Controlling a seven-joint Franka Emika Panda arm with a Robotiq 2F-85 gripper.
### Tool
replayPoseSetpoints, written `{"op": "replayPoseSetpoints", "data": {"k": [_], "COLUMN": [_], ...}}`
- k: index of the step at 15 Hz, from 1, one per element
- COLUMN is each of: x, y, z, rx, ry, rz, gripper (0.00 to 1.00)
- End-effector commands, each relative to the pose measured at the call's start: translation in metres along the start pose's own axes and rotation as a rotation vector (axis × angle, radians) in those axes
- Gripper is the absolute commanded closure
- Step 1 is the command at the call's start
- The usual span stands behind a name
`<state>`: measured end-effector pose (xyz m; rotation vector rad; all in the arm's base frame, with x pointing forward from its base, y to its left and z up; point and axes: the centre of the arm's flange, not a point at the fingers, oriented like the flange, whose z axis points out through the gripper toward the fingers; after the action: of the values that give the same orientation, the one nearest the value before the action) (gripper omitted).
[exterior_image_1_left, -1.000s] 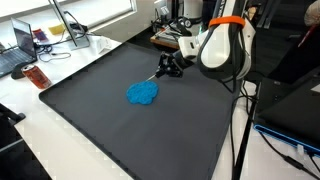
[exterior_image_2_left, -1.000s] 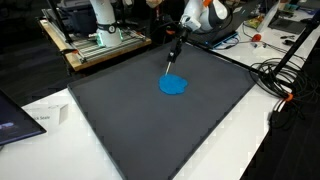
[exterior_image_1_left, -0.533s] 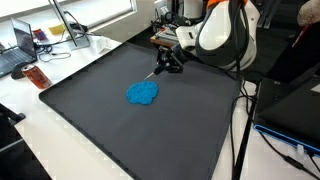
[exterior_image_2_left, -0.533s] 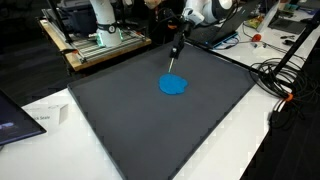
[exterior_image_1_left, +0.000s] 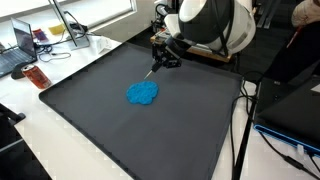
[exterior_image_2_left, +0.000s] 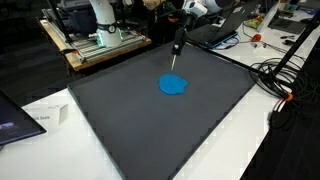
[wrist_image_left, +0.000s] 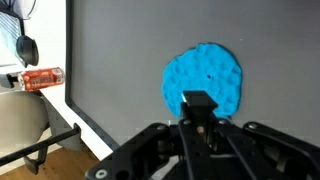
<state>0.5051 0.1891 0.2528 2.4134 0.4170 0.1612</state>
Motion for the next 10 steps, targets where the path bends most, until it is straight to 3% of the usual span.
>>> {"op": "replayPoseSetpoints", "data": {"k": [1, 10], "x": [0.028, 0.042], "y": [0.025, 0.082], "z": [-0.021, 0.009], "rx": [0.079, 0.293], "ry": [-0.024, -0.057], "rz": [-0.022, 0.021], "gripper": [0.97, 0.97]}}
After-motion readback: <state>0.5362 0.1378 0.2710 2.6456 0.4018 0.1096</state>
